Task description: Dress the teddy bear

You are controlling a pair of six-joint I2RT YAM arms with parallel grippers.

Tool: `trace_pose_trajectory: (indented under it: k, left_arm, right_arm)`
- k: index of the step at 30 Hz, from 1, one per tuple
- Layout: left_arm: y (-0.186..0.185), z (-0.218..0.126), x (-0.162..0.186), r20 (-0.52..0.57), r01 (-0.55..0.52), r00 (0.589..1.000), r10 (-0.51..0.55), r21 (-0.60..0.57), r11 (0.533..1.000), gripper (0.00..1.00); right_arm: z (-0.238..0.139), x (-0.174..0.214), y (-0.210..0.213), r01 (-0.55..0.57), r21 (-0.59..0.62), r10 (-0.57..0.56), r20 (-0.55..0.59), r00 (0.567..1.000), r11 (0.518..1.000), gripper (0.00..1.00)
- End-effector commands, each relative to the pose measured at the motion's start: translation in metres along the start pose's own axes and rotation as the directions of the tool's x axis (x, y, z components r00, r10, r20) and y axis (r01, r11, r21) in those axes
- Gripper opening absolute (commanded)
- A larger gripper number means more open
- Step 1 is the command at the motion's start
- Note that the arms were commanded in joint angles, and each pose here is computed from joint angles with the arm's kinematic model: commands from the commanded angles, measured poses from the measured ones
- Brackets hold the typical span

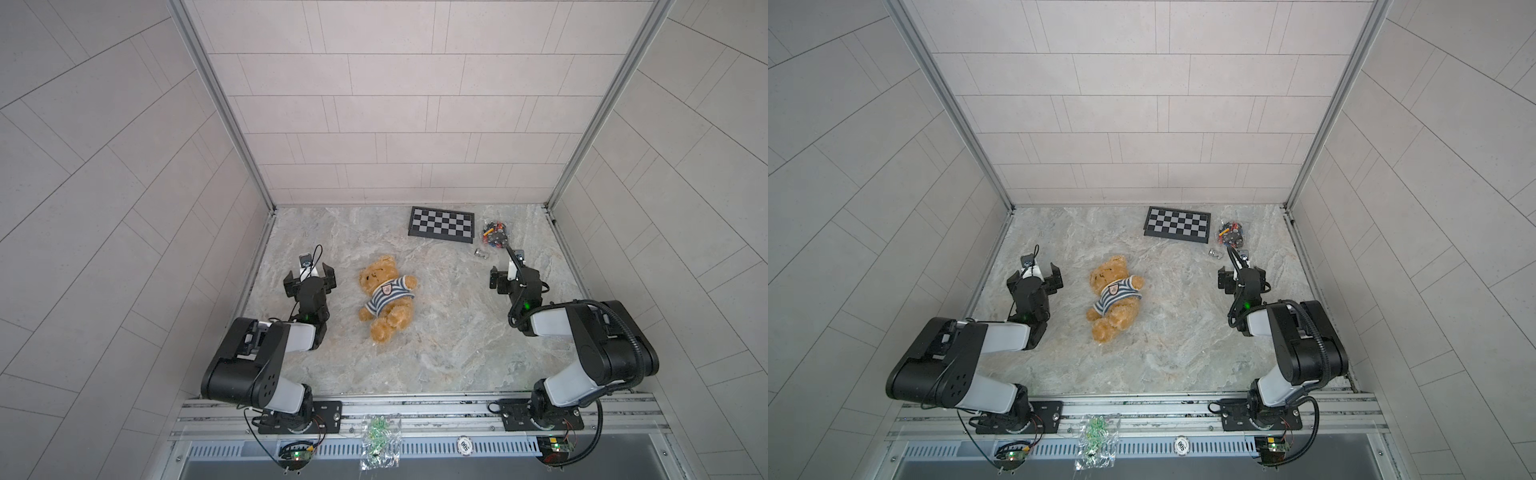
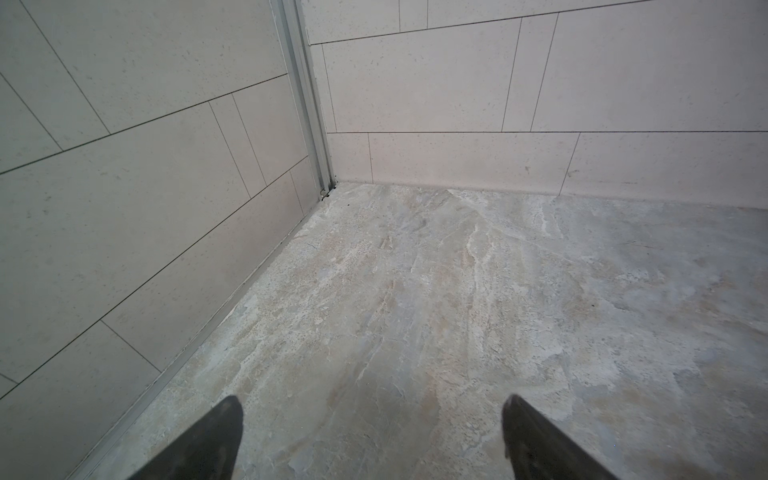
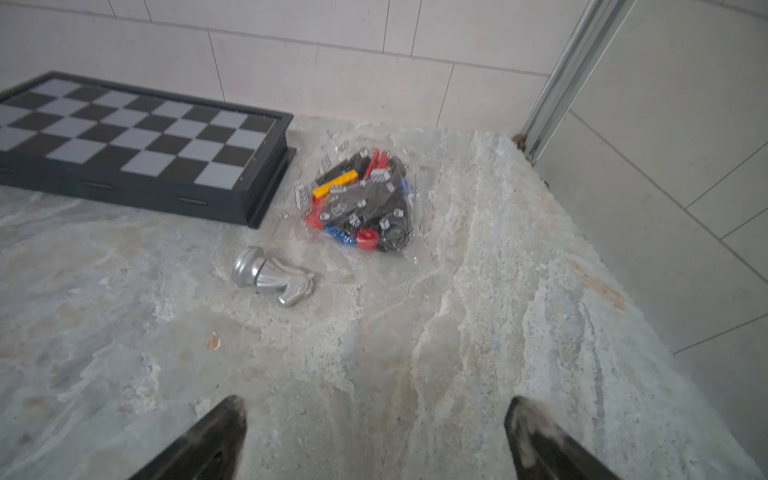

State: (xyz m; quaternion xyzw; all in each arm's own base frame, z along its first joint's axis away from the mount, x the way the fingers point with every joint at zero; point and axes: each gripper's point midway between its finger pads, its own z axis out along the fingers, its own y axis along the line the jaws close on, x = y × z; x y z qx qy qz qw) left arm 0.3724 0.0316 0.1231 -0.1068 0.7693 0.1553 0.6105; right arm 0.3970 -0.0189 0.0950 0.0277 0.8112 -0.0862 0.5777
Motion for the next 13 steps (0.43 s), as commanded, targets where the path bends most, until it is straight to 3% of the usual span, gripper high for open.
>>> trace_pose_trajectory:
  k: [1,4,6,8,13]
  left_arm:
    - [0.0,0.002,-0.007,0.013,0.015,1.0,-0.015,-0.001,1.0,1.0]
    - [0.0,0.002,-0.007,0.012,0.015,1.0,-0.015,-0.002,1.0,1.0]
    - [0.0,0.002,-0.007,0.011,0.014,1.0,-0.014,0.0,1.0,1.0]
    - [-0.001,0.003,-0.006,0.008,0.016,1.0,-0.016,0.0,1.0,1.0]
    - [0.0,0.002,-0.007,0.012,0.016,1.0,-0.016,0.002,1.0,1.0]
  right_arm:
    - [-0.015,0.007,0.001,0.023,-0.018,-0.022,0.062,0.998,1.0,1.0]
    - [-0.008,0.001,0.001,0.011,-0.009,-0.01,0.066,0.998,1.0,1.0]
    - [0.004,0.008,-0.003,0.012,0.021,-0.011,-0.057,0.998,1.0,1.0]
    - [0.002,0.009,0.001,0.025,-0.006,-0.026,-0.083,0.996,1.0,1.0]
    - [-0.01,0.005,0.004,0.03,-0.029,-0.029,0.048,0.998,0.999,1.0]
